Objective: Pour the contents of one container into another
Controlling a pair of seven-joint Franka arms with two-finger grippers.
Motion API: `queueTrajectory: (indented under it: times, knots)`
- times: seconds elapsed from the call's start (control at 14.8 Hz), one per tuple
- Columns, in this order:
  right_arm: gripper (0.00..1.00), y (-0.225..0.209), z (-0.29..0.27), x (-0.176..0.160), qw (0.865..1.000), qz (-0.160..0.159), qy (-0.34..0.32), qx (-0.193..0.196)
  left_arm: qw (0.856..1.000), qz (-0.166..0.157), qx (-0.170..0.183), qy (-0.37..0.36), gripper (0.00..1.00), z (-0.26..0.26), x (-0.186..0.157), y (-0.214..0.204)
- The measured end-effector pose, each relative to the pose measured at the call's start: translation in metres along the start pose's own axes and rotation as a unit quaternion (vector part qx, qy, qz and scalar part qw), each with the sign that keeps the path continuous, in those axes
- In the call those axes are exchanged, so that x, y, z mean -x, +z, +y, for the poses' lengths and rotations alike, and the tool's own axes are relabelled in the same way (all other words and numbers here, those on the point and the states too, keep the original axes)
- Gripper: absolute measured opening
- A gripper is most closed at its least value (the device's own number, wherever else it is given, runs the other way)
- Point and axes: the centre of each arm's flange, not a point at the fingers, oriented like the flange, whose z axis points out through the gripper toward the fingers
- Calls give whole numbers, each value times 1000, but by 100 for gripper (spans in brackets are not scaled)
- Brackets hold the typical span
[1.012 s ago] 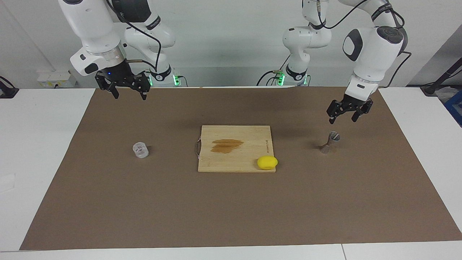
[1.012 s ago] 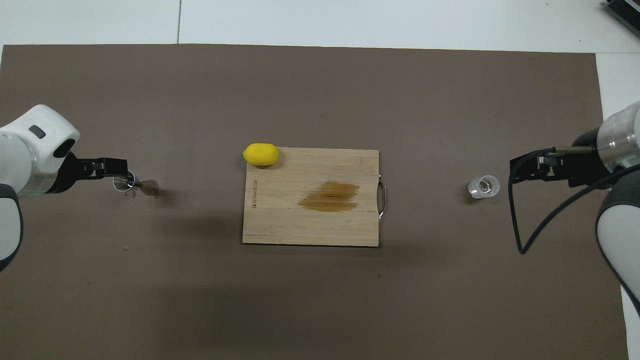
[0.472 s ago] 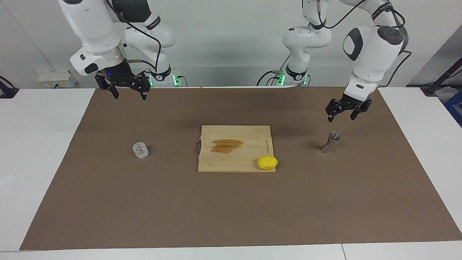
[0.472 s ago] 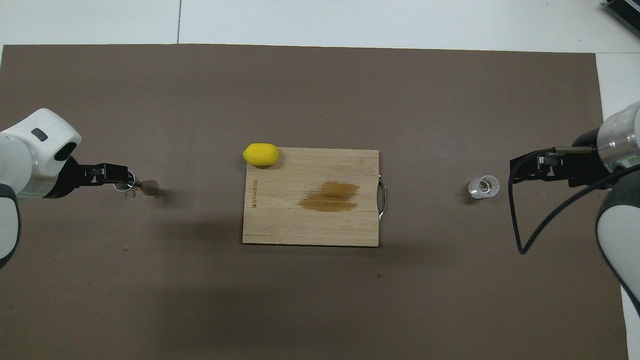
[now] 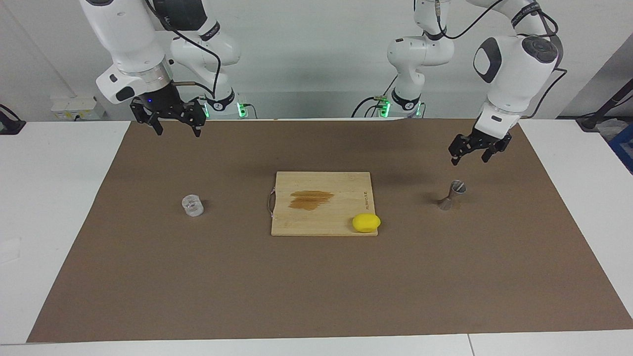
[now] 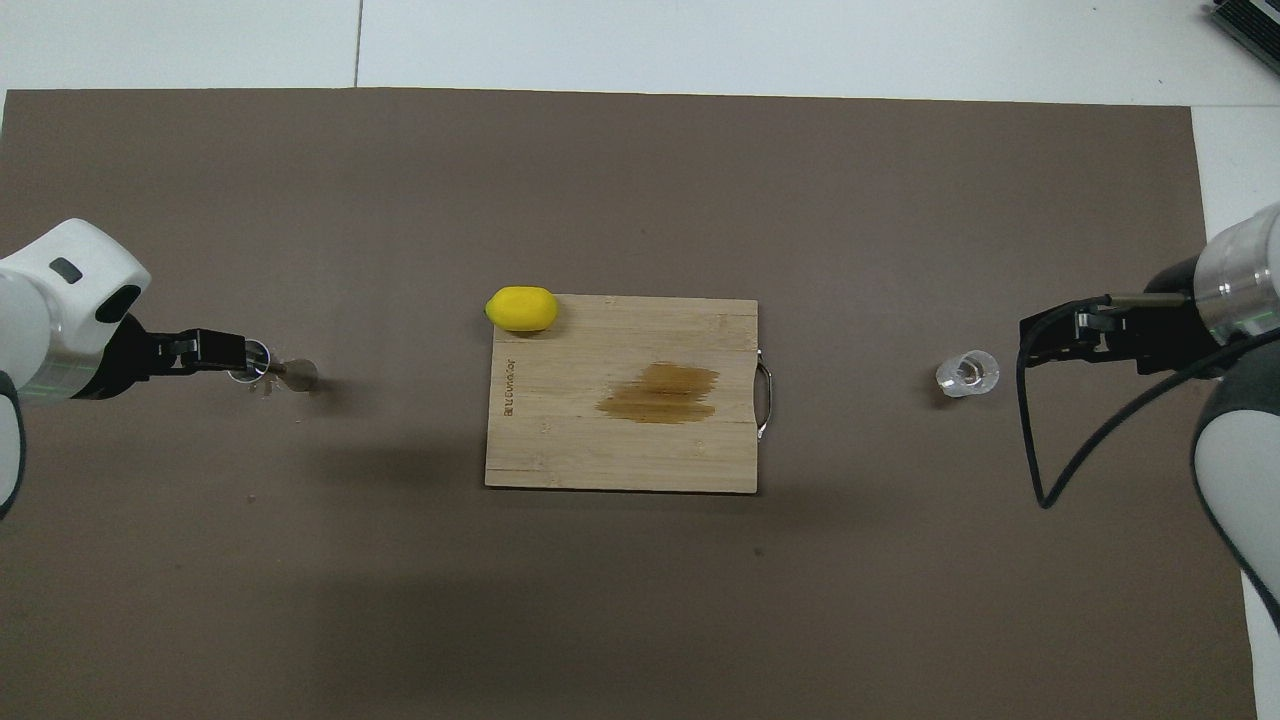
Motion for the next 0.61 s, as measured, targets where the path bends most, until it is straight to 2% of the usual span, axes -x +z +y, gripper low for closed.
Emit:
queueTrajectory:
  times: [0.13,0.34,0.61]
  knots:
    - [100,0,0,0,1000,0,0,0,999,5,9,35,100,-12,-2,-5]
    - [100,0,0,0,1000,0,0,0,997,15,42,61,100,-37,-6,-9]
    - [100,0,0,0,1000,0,0,0,988,24,81,129,100,-74,-16,5]
